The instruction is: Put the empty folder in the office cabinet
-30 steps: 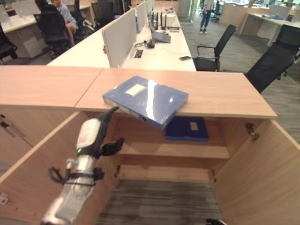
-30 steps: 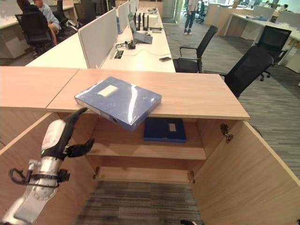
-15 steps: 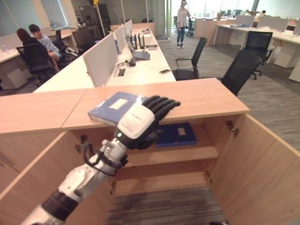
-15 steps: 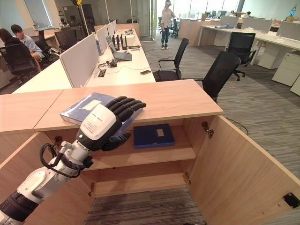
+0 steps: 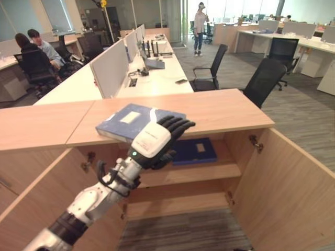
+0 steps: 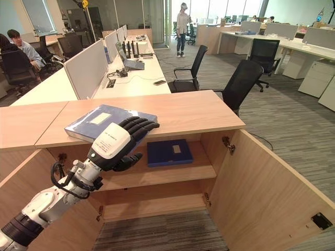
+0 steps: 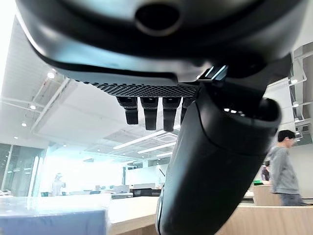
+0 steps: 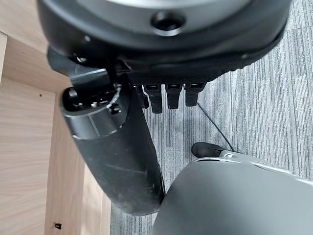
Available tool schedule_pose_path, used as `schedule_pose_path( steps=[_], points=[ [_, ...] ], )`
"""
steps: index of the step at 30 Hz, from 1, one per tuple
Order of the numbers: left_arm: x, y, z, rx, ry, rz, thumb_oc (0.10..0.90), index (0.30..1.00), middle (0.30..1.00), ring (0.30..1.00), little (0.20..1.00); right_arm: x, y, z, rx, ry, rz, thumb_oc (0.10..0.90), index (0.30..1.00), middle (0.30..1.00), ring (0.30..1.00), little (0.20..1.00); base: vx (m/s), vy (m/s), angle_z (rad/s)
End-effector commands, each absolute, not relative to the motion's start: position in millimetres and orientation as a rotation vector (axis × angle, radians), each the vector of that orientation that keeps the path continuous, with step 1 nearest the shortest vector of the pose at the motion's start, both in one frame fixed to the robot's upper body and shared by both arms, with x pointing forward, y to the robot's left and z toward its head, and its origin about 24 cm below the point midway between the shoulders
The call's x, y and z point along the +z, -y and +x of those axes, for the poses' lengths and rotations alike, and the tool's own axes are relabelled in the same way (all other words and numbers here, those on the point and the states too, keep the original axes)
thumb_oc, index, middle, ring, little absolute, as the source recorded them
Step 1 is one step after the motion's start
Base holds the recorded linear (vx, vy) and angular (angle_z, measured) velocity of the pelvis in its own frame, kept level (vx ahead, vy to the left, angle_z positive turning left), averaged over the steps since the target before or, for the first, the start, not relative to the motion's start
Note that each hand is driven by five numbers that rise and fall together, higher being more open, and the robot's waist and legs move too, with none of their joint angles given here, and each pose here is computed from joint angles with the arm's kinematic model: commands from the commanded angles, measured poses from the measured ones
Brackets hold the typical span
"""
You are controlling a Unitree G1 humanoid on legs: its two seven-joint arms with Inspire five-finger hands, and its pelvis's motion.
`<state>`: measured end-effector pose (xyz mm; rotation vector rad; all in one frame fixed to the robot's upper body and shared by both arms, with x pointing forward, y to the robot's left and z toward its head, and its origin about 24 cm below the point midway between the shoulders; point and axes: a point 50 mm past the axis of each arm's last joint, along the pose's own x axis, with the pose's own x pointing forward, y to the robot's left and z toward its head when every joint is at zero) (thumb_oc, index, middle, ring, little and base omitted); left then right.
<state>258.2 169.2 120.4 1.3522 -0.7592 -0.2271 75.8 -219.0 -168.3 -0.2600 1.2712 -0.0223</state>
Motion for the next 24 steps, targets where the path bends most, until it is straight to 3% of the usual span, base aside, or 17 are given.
schedule_pose_path(
  steps=[1,7,24],
  points=[
    [186,-191,268,0.053,0.962,1.397,0.8,0.9,0.9,0.9,0.9,-168,208,91,0.02,-1.231,-0.268,0.8,0.9,0.9,0.9,0.9,0.0,0.0,0.0],
    [185,-216,271,0.159,0.895,1.469,0.8,0.9,0.9,0.9,0.9,-168,210,88,0.022,-1.236,-0.274,0.8,0.9,0.9,0.9,0.9,0.0,0.0,0.0],
    [161,-227,289,0.149,0.734,1.499,0.8,0.9,0.9,0.9,0.9,-166,215,90,0.018,-1.231,-0.288,0.8,0.9,0.9,0.9,0.9,0.0,0.0,-0.01]
  ],
)
